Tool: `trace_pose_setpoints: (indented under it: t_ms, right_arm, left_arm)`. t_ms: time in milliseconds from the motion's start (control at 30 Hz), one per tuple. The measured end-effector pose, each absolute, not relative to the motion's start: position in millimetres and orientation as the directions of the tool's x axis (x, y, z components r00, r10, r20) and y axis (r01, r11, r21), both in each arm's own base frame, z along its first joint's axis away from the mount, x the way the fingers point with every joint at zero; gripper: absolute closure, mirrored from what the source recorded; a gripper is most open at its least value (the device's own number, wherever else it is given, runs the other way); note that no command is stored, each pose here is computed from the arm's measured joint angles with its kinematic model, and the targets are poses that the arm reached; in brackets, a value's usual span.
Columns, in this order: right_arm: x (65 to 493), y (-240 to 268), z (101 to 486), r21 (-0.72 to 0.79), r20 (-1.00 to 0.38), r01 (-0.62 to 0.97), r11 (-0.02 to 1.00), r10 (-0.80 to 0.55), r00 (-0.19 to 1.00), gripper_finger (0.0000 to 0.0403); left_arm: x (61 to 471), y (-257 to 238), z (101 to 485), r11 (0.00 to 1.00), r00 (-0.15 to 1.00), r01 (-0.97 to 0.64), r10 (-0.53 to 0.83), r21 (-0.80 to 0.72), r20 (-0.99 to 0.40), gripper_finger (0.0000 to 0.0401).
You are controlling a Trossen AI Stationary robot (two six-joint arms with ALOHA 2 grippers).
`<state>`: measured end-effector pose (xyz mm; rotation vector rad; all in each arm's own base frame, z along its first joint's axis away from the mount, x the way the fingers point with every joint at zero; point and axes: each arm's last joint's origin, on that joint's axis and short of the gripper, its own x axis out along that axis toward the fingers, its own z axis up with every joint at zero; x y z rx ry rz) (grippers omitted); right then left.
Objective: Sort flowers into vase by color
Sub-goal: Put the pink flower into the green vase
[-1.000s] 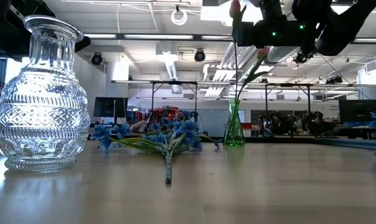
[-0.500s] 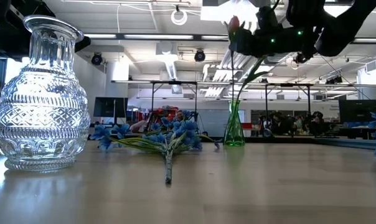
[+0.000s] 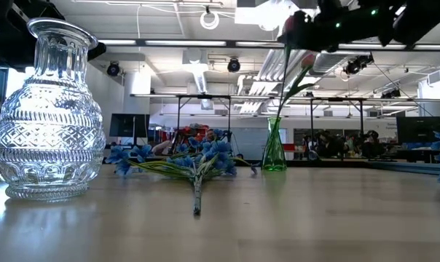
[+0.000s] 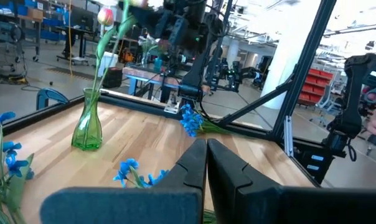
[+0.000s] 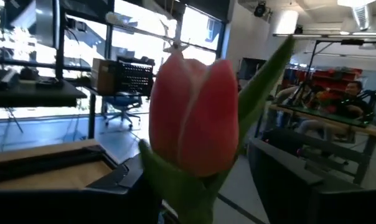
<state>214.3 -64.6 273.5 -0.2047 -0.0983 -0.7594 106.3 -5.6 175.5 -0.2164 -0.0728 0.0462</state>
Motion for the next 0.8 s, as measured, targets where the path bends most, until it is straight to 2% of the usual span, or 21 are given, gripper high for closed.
trace_pose_setpoints:
  t_ms: [167, 433, 533, 667, 800]
  right_arm:
    - [207.3, -60.0, 279.5, -0.125, 0.165, 0.683, 0.720, -0.663, 0.730, 0.0185]
    - [213.4, -89.9, 264.5, -0.096, 0.113, 0.721, 0.686, -0.712, 0.693, 0.0185]
    - [219.0, -105.2, 266.2, -0.077, 0.046, 0.701, 0.709, -0.700, 0.713, 0.0179]
    - [231.0, -119.5, 276.6, -0.103, -0.124, 0.653, 0.750, -0.661, 0.740, 0.0155]
    - [237.2, -123.9, 308.2, -0.158, -0.190, 0.640, 0.752, -0.659, 0.727, 0.0129]
  left_arm:
    - [105.9, -5.6, 179.2, 0.975, 0.993, -0.030, 0.054, -0.221, 0.106, 0.0401]
    - [105.3, -4.4, 183.3, 0.975, 0.985, -0.062, 0.094, -0.213, 0.147, 0.0401]
    - [105.3, -4.2, 183.2, 0.974, 0.984, -0.069, 0.102, -0.214, 0.146, 0.0401]
    - [105.3, -4.1, 183.2, 0.974, 0.984, -0.070, 0.103, -0.214, 0.146, 0.0401]
    - [105.3, -4.2, 183.2, 0.974, 0.984, -0.070, 0.102, -0.214, 0.145, 0.0400]
